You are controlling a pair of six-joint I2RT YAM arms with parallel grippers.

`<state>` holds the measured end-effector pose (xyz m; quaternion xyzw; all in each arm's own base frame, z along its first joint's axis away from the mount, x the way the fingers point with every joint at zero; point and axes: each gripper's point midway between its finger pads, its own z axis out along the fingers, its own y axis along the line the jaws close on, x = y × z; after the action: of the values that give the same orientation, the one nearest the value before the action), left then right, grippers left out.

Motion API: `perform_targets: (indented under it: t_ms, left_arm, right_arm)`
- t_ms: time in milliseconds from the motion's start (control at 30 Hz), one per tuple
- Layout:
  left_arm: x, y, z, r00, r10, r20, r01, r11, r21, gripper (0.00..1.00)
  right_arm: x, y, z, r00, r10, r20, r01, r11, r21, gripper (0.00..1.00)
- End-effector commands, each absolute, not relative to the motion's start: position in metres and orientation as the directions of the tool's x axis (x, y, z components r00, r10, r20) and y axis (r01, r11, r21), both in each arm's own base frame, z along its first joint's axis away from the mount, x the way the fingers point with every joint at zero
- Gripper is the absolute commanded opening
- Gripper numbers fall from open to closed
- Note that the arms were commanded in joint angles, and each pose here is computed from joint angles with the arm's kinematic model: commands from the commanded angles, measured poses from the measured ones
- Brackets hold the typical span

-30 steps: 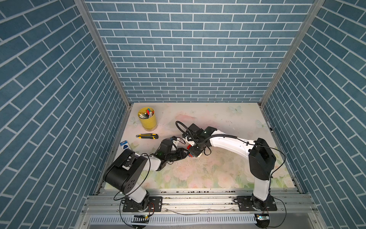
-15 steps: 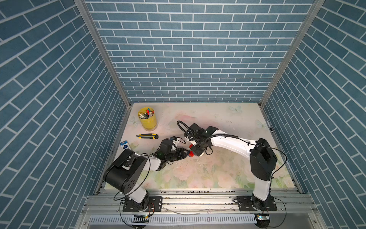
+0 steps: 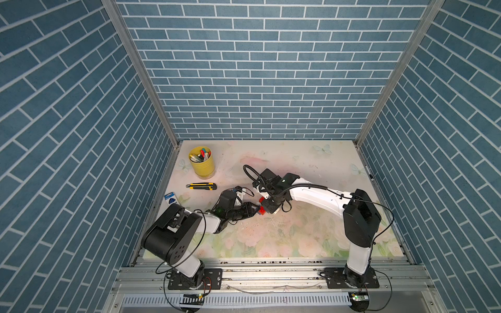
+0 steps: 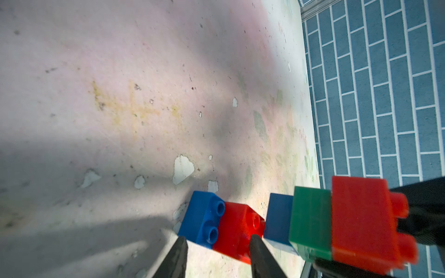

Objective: Assemble the letter y with lego
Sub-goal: Place the lego brick at the center of the board.

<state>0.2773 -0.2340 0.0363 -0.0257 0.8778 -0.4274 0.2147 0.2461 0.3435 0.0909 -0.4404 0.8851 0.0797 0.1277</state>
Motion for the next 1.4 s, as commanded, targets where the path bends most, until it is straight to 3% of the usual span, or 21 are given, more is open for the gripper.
perform_targets:
  t_ms: [0, 633, 967, 1367]
  left_arm:
    - [0.219, -0.181, -0.050, -0.966, -0.229, -0.119, -0.123, 0.814, -0.567, 0.44]
    - [0.219, -0.180, -0.052, -0.967, -0.228, -0.117, -0.124, 0.817, -0.563, 0.44]
    - [0.218, -0.180, -0.052, -0.966, -0.230, -0.116, -0.127, 0.817, -0.563, 0.44]
    - [0.219, -0.180, -0.052, -0.966, -0.231, -0.118, -0.127, 0.818, -0.561, 0.44]
  right_arm:
    - [0.240, 0.339, 0.092, -0.565, -0.773, -0.288, -0.815, 0.578, 0.047, 0.31]
    - [0.227, 0.345, 0.076, -0.581, -0.777, -0.241, -0.813, 0.570, 0.121, 0.31]
    - [0.237, 0.346, 0.093, -0.599, -0.745, -0.294, -0.795, 0.599, 0.101, 0.31]
    - [0.230, 0.337, 0.073, -0.582, -0.785, -0.213, -0.811, 0.577, 0.093, 0.31]
